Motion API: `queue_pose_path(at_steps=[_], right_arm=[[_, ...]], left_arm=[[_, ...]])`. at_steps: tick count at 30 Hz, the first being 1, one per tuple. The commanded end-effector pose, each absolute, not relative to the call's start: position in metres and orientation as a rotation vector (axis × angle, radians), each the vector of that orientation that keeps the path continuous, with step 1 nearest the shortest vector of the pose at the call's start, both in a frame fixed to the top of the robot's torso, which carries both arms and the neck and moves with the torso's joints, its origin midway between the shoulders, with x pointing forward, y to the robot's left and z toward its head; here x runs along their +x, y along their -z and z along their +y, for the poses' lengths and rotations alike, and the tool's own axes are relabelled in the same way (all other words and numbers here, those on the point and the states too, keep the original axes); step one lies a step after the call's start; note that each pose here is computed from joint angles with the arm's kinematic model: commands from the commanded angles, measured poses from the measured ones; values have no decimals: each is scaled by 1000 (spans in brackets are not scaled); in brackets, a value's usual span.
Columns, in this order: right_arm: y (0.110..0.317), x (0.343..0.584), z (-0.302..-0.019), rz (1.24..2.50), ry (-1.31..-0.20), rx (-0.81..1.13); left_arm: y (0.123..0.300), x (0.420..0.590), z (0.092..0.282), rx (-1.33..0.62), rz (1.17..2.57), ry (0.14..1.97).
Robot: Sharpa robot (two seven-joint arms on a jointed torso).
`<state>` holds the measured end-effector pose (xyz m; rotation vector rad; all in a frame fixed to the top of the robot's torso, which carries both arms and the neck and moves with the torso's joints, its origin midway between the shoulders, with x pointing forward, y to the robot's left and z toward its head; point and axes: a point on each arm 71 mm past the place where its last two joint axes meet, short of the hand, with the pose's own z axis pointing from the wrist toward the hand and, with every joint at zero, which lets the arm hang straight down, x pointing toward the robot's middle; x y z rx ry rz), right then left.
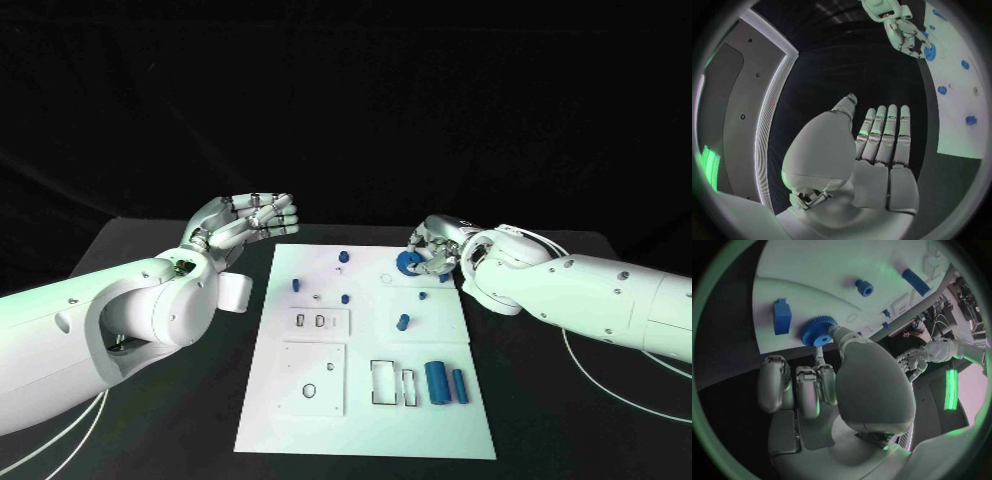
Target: Assemble the parts on the task board
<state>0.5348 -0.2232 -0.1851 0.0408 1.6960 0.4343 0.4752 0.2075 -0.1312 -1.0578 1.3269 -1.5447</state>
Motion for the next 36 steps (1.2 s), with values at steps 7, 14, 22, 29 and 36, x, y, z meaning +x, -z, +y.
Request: queue_pose_path(at_steps=[7, 14, 22, 29, 36], right_arm=[[168, 519, -204, 1508, -445, -106], [157, 506, -169, 1427, -465, -255], [155, 500, -129, 1386, -497, -339], [161, 500, -102, 1387, -522, -372], [175, 502, -84, 1417, -534, -389]], left_arm=[[130, 475, 205, -1052, 1332, 1567], [130, 475, 204, -1053, 1337, 1569], [130, 475, 203, -1052, 1339, 1573], [130, 475, 202, -1051, 1340, 1575], [130, 474, 200, -1050, 1343, 1580]])
